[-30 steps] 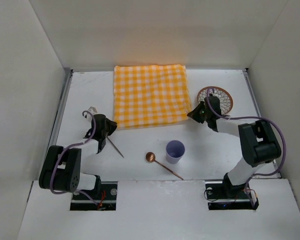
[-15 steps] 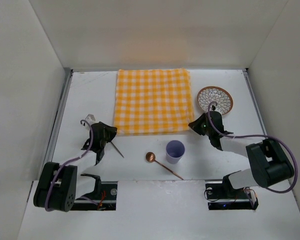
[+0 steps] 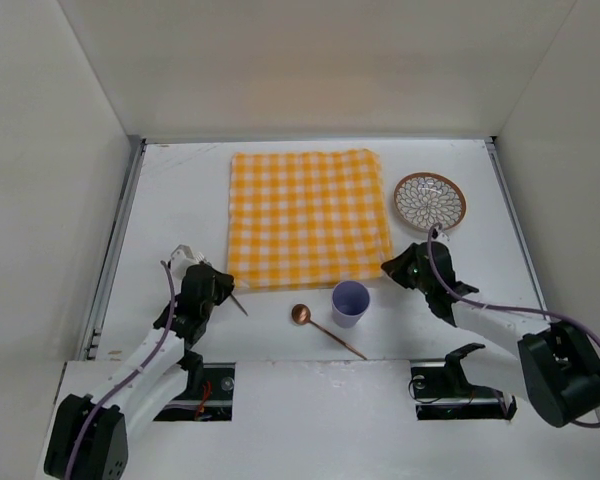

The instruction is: Set the dinner table for one person

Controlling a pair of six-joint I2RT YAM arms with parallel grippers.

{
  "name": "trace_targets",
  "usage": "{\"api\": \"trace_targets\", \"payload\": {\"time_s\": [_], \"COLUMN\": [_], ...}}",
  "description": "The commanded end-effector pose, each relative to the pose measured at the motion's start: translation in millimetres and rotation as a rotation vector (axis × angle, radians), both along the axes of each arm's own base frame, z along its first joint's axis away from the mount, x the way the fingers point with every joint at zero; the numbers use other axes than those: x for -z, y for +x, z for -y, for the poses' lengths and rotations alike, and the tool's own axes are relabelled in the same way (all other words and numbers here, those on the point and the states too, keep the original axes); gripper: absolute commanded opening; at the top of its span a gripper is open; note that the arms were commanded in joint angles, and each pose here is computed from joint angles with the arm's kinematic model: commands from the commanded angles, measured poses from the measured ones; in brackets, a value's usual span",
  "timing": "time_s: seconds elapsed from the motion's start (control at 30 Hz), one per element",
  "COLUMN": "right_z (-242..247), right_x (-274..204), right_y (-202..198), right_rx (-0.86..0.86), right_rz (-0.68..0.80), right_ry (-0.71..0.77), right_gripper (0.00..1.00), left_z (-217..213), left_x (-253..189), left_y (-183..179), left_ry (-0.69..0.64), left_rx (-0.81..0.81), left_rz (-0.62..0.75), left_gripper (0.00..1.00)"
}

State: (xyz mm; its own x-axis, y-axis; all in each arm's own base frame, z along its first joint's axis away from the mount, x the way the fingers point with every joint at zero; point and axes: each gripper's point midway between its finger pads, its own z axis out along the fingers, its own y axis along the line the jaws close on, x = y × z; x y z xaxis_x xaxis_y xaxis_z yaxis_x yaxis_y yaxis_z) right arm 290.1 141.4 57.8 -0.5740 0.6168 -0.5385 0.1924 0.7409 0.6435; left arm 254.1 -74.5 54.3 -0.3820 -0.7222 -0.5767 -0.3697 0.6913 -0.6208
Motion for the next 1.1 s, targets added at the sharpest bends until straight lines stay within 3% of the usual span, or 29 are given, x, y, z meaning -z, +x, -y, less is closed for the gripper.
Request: {"api": "trace_targets", "payload": {"time_s": [0.0, 0.3, 0.4, 0.63, 0.8, 0.97, 1.07], "right_z": [5, 20, 16, 25, 37, 41, 35], "right_x": [4, 9, 10, -6, -50, -92, -109], "right_y": [-13, -35, -39, -37, -30, -11, 3], "right_rx": [0.032, 0.070, 0.053, 0.093, 0.136, 0.163, 0.146], "right_rz": [-0.026, -0.060, -0.070, -0.023, 0.081, 0.187, 0.232], "right_ry": [-0.010, -0.050, -0.053, -0.084, -0.116, -0.133, -0.133], "right_gripper": [0.12, 0.15, 0.17, 0.53, 0.61, 0.65, 0.54], "left_z": [-8, -18, -17, -16, -5, 19, 30], "left_x": [30, 31, 29, -3, -52, -93, -98], "left_y": [-26, -40, -41, -31, -13, 5, 10], "left_ry": [0.050, 0.108, 0.127, 0.196, 0.237, 0.271, 0.292], "left_rx": [-0.018, -0.049, -0.043, -0.024, 0.013, 0.062, 0.077], "left_rz": [-0.125, -0.157, -0.161, -0.084, 0.053, 0.184, 0.223], "left_gripper": [0.06, 0.06, 0.11, 0.38, 0.44, 0.43, 0.42]}}
